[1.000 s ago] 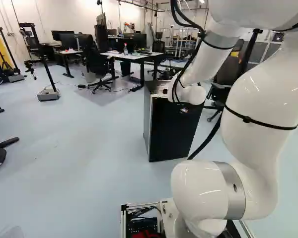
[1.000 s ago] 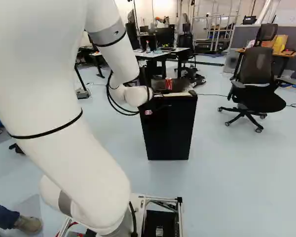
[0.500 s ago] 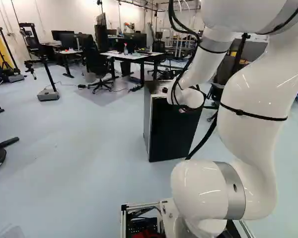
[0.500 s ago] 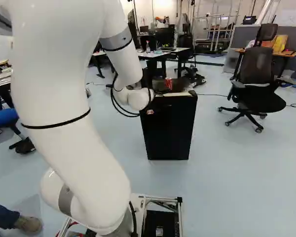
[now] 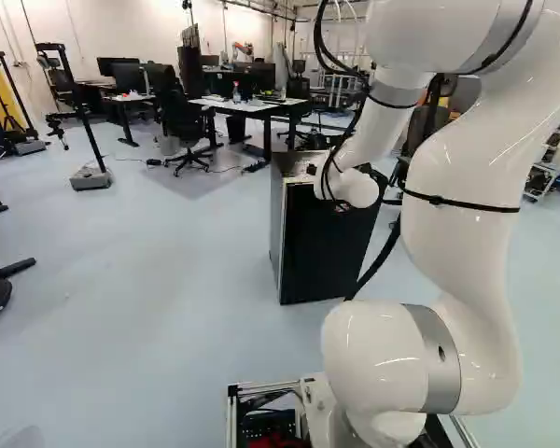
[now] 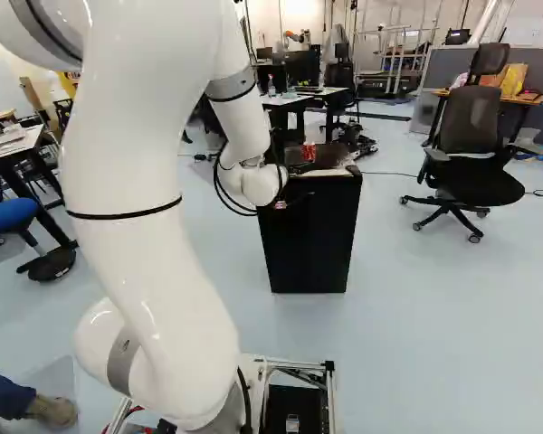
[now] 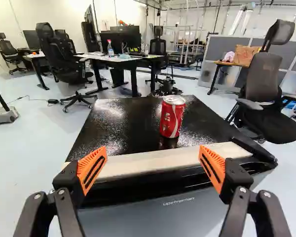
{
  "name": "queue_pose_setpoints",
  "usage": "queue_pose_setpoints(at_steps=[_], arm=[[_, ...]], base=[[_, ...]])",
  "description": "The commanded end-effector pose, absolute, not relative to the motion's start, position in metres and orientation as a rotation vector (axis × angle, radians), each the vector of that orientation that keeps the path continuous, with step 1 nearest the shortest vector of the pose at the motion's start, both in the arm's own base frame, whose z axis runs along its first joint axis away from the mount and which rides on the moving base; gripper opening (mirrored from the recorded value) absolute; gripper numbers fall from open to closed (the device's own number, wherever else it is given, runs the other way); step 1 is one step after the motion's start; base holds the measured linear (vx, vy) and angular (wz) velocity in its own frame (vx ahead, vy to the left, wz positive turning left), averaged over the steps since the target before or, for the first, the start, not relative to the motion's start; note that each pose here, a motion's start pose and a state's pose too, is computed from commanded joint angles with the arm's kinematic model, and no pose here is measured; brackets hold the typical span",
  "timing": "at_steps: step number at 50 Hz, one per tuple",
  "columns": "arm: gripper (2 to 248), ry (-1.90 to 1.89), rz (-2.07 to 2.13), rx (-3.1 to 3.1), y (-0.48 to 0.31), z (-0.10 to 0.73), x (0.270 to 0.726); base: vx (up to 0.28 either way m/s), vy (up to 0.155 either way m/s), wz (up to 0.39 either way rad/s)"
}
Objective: Grab a drink from the fridge
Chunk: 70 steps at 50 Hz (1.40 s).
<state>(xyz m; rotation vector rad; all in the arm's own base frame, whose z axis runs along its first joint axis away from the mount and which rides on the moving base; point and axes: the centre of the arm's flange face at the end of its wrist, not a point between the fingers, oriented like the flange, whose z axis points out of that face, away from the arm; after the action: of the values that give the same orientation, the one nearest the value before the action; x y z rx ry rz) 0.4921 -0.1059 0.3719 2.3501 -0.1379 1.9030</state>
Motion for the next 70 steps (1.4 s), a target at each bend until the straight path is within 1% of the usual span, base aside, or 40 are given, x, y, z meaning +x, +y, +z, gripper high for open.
queue_pose_setpoints(at_steps=[14,70], arm=[[247,-0.151,1.913,2.334,-0.115,0.358,0.506],[247,-0.182,1.948,2.264,-0.151,0.348,0.571]], base=[[0.000,0.000,0.000],[0.000,0.000,0.000]])
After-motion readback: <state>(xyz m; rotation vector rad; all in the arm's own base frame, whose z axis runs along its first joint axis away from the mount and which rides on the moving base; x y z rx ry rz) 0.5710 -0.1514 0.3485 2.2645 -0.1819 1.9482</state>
